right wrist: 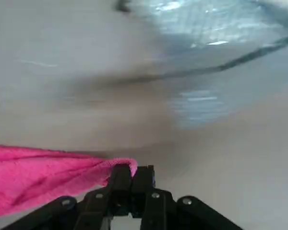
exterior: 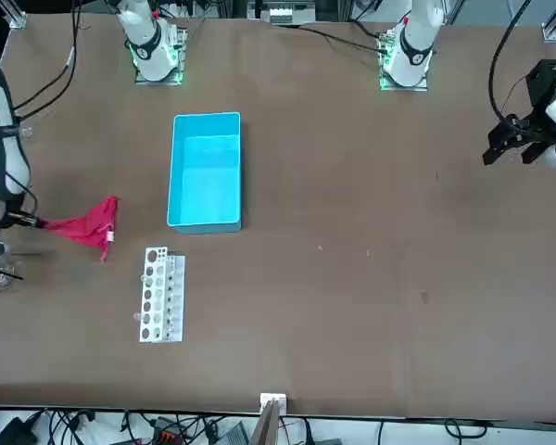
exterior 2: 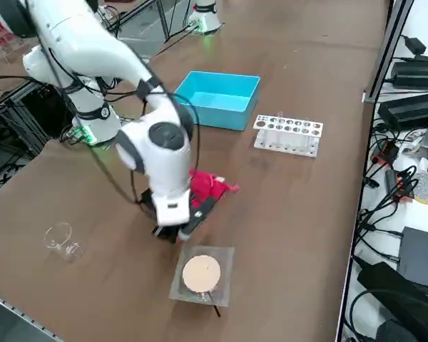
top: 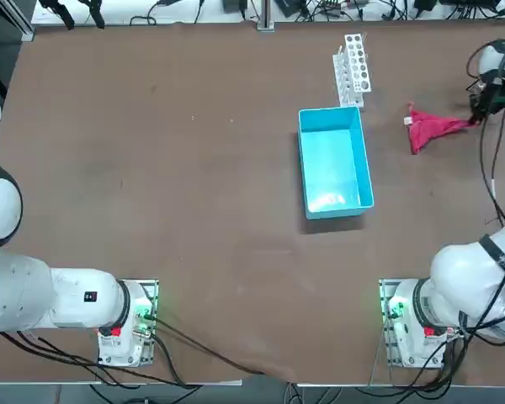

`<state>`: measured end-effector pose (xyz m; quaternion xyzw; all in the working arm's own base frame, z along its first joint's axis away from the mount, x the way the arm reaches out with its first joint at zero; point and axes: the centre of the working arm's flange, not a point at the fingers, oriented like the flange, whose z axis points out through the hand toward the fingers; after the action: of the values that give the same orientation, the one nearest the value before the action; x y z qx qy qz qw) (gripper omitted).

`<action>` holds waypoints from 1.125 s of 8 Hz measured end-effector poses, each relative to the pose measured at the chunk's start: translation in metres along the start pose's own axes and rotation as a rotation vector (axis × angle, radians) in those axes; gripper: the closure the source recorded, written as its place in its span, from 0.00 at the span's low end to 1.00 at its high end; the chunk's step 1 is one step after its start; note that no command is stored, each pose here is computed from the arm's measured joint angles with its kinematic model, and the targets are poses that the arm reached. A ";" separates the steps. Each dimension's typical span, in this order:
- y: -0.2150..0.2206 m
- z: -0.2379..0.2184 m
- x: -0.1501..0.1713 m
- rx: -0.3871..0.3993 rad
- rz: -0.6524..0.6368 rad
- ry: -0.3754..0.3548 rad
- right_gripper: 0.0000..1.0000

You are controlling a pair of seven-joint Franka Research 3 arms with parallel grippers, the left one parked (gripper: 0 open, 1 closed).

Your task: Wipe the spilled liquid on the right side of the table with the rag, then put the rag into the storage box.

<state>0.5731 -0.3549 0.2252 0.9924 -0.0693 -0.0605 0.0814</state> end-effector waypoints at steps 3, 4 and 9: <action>0.087 -0.006 -0.021 -0.030 -0.092 0.026 0.98; 0.121 -0.006 -0.036 -0.046 -0.123 0.025 0.98; 0.085 -0.037 -0.016 0.087 -0.195 -0.031 0.98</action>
<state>0.5510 -0.4300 0.2773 0.9960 0.0236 -0.0805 0.0309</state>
